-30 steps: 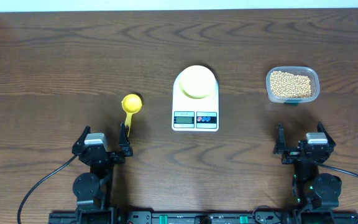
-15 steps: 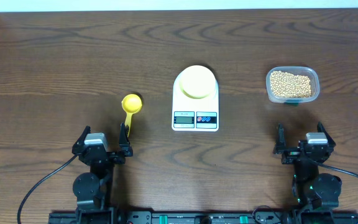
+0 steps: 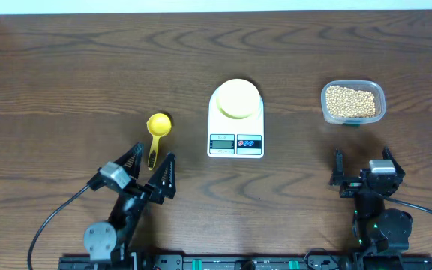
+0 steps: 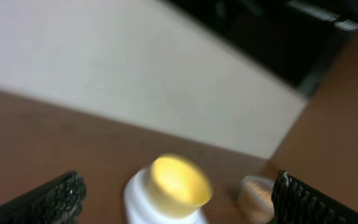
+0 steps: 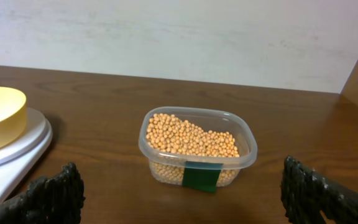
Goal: Scoop item into bowl and weigh 50g on scale
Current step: 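Move the left gripper forward to the yellow scoop handle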
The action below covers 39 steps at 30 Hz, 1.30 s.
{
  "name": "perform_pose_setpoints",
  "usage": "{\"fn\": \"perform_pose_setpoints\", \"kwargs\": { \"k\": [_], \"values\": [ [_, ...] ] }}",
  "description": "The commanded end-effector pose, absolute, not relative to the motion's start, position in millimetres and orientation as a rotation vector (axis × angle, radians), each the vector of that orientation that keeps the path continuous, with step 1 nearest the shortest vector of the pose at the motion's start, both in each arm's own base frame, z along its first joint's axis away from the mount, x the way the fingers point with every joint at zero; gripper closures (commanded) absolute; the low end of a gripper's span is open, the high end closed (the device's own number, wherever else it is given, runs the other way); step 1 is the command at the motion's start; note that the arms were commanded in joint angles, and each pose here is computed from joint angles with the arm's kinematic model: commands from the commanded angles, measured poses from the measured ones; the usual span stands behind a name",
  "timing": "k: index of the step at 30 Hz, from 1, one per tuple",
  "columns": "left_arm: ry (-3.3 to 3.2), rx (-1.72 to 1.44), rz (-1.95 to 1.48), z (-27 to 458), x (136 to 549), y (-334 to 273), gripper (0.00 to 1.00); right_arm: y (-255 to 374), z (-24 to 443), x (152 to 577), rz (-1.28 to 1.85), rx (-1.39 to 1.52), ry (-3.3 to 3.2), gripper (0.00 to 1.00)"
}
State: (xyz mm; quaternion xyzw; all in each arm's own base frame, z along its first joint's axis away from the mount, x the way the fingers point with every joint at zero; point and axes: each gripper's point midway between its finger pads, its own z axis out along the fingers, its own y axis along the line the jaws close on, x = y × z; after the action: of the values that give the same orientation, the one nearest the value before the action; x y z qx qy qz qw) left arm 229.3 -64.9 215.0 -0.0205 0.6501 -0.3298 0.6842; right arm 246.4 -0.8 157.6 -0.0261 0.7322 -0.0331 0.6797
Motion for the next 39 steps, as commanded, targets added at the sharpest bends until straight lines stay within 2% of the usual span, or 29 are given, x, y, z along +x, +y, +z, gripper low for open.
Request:
{"fn": "perform_pose_setpoints", "kwargs": {
  "k": [1,8,12,18,26,39],
  "values": [
    [1.370,0.044,-0.784,249,215,-76,0.02,0,157,246,-0.080,-0.068,1.644,0.01],
    [1.423,0.096,-0.566,293,213,-65,0.02,0,157,246,-0.080,-0.068,1.645,0.01],
    [1.646,-0.079,-0.457,288,229,-39,0.02,0,157,246,-0.079,-0.068,1.644,0.01],
    [2.113,-0.336,-0.285,228,245,-7,0.02,0,157,246,-0.079,-0.068,1.644,0.01],
    [2.442,-0.415,-0.267,153,269,-7,0.02,0,157,246,-0.079,-0.068,1.644,0.01],
    [2.648,-0.521,-0.168,67,305,6,0.02,0,157,246,-0.079,-0.068,1.644,0.01]
  ]
}}
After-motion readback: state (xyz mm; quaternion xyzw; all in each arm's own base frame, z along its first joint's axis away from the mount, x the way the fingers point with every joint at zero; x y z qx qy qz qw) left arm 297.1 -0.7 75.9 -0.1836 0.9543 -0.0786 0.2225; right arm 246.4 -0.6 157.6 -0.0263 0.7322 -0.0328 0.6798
